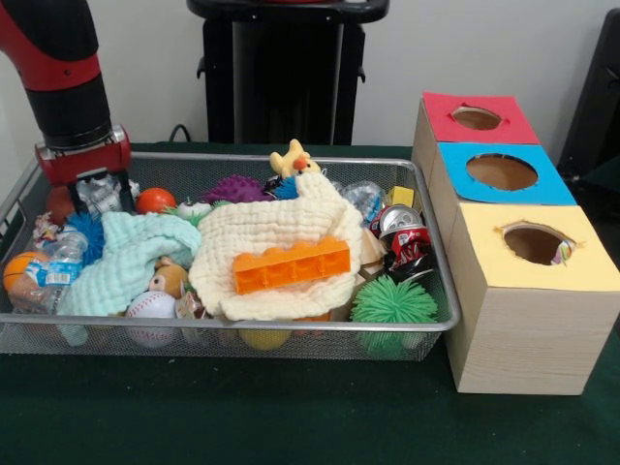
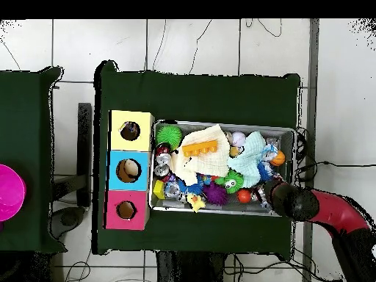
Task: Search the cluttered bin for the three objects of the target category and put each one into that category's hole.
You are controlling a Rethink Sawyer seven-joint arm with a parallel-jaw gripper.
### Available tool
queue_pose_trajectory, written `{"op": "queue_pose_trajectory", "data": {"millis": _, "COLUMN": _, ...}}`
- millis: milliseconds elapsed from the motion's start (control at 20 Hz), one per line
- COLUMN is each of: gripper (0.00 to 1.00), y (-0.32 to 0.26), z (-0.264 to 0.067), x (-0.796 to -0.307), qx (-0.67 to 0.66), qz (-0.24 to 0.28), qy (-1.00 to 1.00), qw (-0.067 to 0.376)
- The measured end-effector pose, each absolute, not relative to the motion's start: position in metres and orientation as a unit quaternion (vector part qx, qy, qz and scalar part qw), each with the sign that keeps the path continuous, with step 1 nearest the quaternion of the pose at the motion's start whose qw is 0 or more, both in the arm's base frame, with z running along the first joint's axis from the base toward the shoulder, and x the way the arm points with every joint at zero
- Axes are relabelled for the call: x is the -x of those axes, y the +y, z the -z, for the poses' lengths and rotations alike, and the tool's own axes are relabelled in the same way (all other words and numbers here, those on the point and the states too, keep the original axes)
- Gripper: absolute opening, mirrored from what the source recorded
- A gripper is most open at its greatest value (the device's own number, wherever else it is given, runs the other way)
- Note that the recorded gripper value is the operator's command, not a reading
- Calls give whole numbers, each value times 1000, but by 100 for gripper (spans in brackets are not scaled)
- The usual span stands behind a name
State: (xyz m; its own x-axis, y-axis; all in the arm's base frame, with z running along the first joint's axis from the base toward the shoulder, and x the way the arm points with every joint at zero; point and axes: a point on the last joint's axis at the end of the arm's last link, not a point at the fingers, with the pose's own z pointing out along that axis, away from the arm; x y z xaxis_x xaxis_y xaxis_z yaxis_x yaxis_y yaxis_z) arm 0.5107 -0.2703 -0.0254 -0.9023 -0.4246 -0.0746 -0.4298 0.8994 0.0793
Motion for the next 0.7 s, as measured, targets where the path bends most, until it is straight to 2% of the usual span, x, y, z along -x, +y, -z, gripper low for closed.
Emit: {"op": "queue_pose_trajectory", "data": {"millis": 700, "gripper": 100, "y": -275, "z": 12, "x": -519, "qx": 222, "qz": -45, "qy": 974, "qw": 22}}
